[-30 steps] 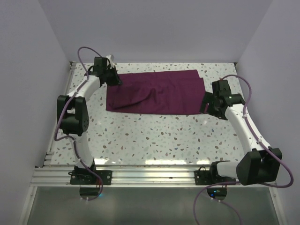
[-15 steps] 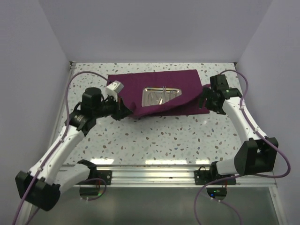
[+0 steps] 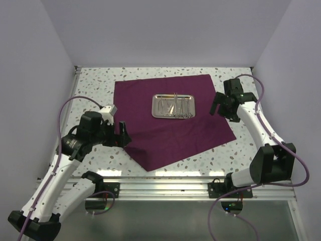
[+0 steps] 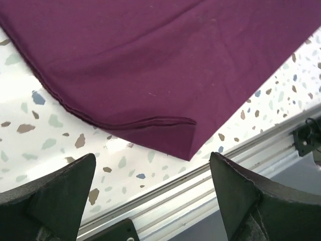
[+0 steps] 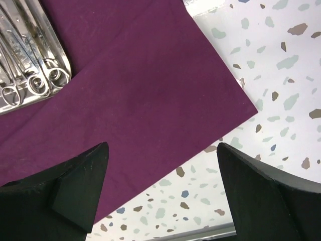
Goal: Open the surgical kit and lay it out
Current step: Open the surgical kit at the center of the board.
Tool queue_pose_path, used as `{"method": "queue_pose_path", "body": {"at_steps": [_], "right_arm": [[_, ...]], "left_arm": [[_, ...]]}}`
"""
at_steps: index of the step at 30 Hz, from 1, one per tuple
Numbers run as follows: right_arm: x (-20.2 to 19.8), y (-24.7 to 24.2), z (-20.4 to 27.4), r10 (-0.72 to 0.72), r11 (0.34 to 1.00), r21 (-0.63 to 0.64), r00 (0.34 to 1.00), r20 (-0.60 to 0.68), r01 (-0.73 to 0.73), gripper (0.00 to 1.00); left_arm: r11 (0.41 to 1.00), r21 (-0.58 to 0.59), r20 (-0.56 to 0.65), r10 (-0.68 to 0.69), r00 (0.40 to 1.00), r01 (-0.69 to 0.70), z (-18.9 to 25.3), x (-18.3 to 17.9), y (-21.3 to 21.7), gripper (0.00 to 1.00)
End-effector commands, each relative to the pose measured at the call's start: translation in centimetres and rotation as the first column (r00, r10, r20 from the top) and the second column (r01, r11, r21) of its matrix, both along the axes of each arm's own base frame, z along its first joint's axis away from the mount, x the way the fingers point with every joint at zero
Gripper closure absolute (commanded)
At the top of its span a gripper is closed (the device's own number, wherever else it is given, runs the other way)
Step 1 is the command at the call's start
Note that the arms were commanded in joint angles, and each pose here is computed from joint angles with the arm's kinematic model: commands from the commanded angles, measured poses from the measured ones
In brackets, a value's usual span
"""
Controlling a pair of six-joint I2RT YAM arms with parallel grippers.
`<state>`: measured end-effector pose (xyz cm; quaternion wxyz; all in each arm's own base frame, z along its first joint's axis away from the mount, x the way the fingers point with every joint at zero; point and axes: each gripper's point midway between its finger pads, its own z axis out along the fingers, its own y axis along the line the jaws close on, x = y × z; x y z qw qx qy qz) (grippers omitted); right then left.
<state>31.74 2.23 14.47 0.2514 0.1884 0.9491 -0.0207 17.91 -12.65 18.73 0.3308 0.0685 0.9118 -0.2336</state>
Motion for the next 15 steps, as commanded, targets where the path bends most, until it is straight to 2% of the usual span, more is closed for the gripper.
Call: {"method": "queue_pose_path", "body": {"at_steps": [1,10,15], "right_arm": [[-0.2,0.5,0.7,-0.002,0.999,0.034,0.999,0.035,0.001,0.07],[-4.4,0.3,-3.0,-0.008,0.999,0.052,0.999,-0.041,0.011,0.02],[-6.0,-0.5,-5.5,-0.06,0.995,0.075,0.993,-0.101,0.067,0.02]], "left_arm": [[0.993,0.029,0.023,0.114,0.993,-0.115,1.3,0.9,1.5,0.0],[0.985,-0.011,0.131,0.171,0.977,-0.171,4.3,6.1,0.4,0.01],[0.99,-0.066,0.112,0.13,0.985,-0.123,3.2,7.2,-1.4,0.08]]}}
